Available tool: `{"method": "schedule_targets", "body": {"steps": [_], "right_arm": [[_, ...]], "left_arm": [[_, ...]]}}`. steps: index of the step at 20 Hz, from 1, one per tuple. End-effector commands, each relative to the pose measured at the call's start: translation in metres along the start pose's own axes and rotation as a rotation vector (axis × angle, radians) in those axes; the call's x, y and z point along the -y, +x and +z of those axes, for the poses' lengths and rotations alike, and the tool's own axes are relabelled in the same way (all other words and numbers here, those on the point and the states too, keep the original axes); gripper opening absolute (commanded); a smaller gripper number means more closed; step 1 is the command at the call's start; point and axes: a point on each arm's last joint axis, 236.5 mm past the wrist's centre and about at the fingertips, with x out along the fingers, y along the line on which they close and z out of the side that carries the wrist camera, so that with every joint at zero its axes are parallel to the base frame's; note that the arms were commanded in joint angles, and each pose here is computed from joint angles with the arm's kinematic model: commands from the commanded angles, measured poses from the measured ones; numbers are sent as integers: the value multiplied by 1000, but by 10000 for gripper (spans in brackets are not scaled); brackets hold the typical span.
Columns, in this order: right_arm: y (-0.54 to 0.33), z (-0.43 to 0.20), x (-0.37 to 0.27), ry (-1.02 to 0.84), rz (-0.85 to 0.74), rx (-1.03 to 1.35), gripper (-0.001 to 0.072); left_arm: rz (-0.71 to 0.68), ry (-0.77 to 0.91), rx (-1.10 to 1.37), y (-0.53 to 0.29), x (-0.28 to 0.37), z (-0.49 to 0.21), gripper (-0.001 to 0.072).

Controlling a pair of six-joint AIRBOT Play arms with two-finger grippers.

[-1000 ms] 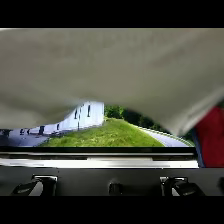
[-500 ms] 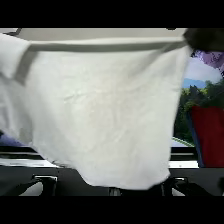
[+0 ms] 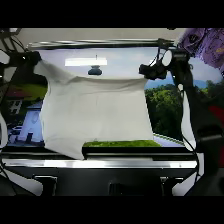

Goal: Fold the clothes and pants, and hang the long-sleeved shirts on hangers.

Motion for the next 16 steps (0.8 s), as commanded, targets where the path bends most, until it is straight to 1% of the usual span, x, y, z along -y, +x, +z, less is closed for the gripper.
{"method": "schedule_targets", "body": {"steps": [1,2,3,4,5,6,7,8,10,11,13,14,15,16], "right_arm": [[53,-9,5,36,8,-18,32],[59,-14,4,44,15,-34,36],[62,-17,3,52,21,-43,74],[61,-17,0,59,33,-47,168],[58,-17,-4,68,50,-50,268],[49,-17,-7,66,58,-54,337],[37,-15,-10,20,61,-52,402],[18,-13,-12,-87,65,-48,427],[-24,-12,-9,-312,36,-47,428],[-43,-13,-1,-388,-2,-58,429],[-82,-11,7,-323,54,-53,432],[-98,-21,20,-317,69,-94,464],[-110,-32,32,-264,111,-121,494],[-122,-47,47,-213,156,-152,494]], "left_arm": [[-9,-22,-120,59,0,-55,15],[-18,-29,-167,66,2,-70,20],[-30,-38,-205,69,5,-81,37],[-47,-61,-233,68,10,-88,120],[-50,-95,-252,64,10,-89,380],[-45,-131,-263,56,6,-86,614],[-35,-171,-270,43,-1,-79,673],[-25,-180,-272,27,-11,-73,673],[6,-206,-290,-15,-41,-63,672],[24,-227,-304,-36,-55,-61,671],[59,-273,-342,-78,-81,-70,666],[76,-297,-359,-96,-91,-77,666],[95,-327,-373,-114,-102,-89,666],[115,-362,-388,-131,-111,-104,665]]}}
